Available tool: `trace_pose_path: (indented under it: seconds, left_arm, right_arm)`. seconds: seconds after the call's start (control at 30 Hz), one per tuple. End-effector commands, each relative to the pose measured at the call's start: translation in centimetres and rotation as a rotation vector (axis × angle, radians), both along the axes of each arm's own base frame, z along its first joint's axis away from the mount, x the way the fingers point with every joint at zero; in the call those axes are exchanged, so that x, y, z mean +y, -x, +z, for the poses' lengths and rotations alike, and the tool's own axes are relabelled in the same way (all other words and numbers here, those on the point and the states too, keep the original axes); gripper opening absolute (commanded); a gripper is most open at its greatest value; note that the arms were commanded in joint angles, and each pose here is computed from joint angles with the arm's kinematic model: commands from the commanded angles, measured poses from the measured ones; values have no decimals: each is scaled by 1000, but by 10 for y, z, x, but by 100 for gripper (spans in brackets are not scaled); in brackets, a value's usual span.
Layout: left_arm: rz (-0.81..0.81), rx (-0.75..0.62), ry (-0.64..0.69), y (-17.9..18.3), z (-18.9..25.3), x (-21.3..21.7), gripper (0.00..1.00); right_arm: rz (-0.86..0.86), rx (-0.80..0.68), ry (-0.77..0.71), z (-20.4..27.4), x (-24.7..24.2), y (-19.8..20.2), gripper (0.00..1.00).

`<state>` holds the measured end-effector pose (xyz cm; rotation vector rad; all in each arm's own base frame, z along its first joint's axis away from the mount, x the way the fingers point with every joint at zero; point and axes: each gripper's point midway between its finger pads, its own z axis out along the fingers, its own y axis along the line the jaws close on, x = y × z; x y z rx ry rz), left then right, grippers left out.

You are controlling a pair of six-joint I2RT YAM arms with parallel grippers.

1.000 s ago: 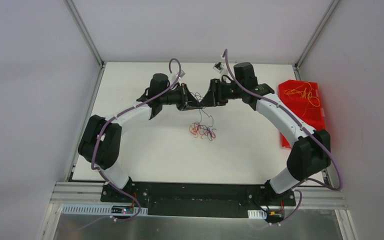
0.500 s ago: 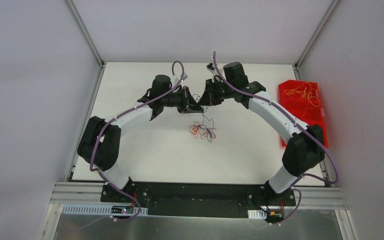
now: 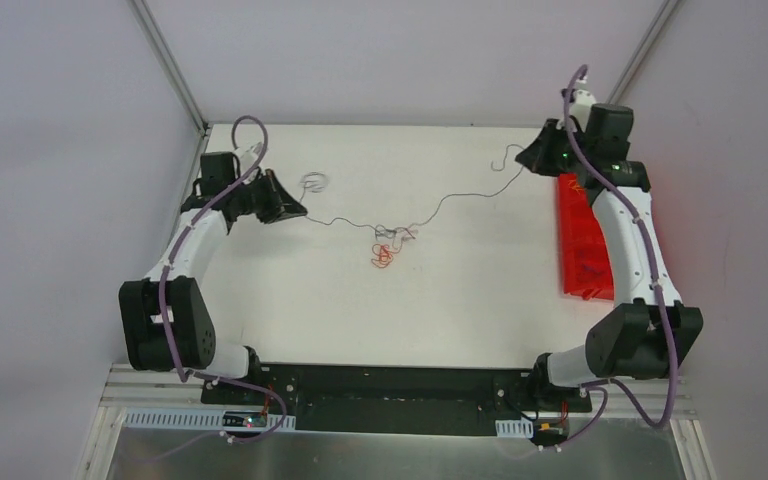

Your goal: Untangle the cables

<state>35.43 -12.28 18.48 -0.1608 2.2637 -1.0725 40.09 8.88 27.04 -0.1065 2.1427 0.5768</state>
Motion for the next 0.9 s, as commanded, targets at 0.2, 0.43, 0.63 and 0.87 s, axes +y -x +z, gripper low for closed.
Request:
trace_pose_path:
  seconds: [0.2, 0.43, 0.63, 0.87]
  left_arm:
    - [111, 257, -295, 34, -101, 134, 0]
    - [132, 338, -456, 46, -132, 179, 0]
    - [166, 385, -557, 55, -144, 214, 0]
    - [200, 437, -672, 64, -151, 246, 0]
  right_arm:
    - [-38, -287, -61, 126, -34, 9, 0]
    - [-115, -502, -65, 220, -62, 6, 0]
    - [-180, -648, -54, 269, -85, 11, 0]
    - [-318, -823, 13, 312, -118, 16, 0]
